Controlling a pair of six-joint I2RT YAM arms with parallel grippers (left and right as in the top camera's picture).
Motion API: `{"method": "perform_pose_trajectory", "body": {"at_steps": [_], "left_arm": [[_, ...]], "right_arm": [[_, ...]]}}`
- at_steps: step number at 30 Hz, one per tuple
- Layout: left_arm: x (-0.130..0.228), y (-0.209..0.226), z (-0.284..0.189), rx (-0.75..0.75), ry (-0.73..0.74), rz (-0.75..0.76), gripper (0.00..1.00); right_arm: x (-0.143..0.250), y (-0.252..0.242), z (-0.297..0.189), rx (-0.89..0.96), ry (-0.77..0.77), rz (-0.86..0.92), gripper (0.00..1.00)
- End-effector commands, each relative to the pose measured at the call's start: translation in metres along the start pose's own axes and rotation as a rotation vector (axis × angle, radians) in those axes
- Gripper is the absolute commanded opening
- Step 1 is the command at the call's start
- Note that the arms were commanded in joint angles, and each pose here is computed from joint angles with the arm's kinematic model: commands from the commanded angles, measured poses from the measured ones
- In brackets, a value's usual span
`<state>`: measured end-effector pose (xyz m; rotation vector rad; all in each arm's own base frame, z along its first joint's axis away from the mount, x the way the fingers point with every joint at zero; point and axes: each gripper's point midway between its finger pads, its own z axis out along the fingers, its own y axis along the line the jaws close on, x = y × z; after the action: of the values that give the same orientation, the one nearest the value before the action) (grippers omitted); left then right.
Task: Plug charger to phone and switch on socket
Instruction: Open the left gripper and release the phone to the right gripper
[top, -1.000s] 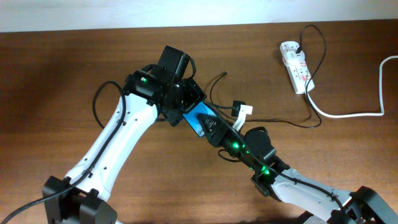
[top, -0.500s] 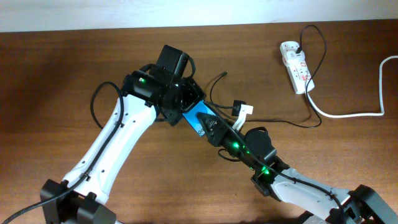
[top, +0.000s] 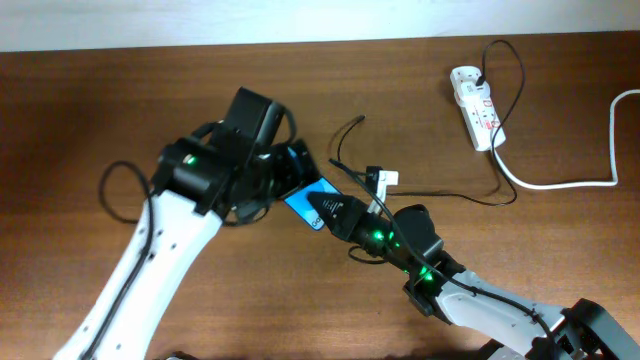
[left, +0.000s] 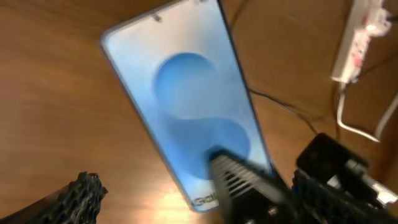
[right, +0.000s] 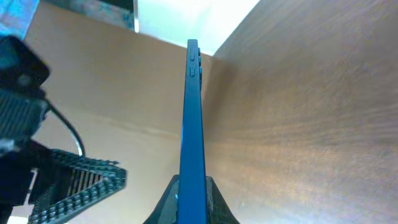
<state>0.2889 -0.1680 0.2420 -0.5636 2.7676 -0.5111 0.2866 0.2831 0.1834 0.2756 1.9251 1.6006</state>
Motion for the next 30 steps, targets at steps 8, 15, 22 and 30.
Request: {"method": "perform_pose_trajectory", "body": {"at_steps": [8, 15, 22, 30], "left_arm": [[-0.006, 0.089, -0.117, -0.187, -0.403, 0.074, 0.99], [0.020, 0.098, -0.074, -0.015, -0.415, 0.146, 0.99], [0.026, 0.065, -0.042, 0.254, -0.428, 0.173, 0.99], [0.004, 0.079, -0.064, 0.455, -0.367, 0.078, 0.99]], "right_arm": [[0.016, 0.024, -0.001, -0.094, 0.108, 0.058, 0.04], [0.021, 0.029, -0.002, -0.116, 0.139, 0.053, 0.04], [0.021, 0.031, -0.002, -0.118, 0.152, 0.165, 0.04], [0.000, 0.023, -0.006, -0.095, 0.109, 0.358, 0.04]]}}
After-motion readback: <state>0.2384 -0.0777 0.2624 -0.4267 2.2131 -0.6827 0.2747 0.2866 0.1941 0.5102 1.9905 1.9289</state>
